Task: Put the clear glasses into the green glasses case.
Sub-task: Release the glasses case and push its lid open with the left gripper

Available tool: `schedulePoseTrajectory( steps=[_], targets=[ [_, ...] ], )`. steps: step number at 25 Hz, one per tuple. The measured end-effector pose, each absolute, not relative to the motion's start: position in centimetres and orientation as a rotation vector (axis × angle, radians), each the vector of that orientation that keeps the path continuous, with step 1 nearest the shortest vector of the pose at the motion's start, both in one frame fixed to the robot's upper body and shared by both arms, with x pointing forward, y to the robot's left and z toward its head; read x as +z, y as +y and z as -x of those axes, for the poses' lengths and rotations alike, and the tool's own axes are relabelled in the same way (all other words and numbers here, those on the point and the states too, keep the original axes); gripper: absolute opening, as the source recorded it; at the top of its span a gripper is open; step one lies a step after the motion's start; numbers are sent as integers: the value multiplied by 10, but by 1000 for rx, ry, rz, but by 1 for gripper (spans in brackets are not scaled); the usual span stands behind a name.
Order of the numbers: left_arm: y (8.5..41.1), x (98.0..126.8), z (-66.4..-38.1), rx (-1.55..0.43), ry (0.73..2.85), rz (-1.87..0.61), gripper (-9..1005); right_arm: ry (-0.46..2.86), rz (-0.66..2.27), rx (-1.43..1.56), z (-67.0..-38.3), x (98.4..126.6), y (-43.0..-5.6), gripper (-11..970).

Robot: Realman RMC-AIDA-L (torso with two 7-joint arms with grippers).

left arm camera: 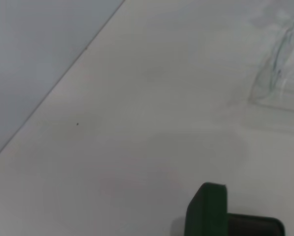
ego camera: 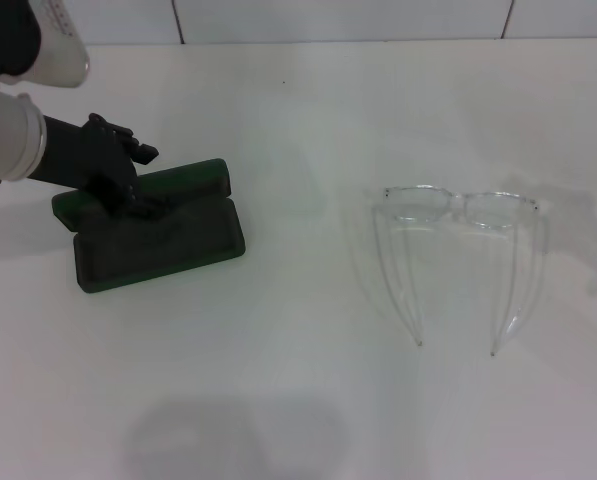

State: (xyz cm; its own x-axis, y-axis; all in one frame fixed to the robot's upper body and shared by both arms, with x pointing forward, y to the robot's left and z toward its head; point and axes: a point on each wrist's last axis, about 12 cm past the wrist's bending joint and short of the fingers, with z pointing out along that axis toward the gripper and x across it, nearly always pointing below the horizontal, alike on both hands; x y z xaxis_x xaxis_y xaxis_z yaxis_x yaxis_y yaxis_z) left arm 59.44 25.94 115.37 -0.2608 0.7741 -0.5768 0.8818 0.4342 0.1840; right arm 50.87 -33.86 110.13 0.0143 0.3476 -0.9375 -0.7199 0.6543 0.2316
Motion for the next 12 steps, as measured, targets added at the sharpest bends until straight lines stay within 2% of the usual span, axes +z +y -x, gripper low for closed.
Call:
schedulePoseTrajectory(
  steps=[12],
  targets=[
    [264,1148,-597,-177,2131,-1373,673,1313,336,865,-508,1099,-338,61]
  ],
)
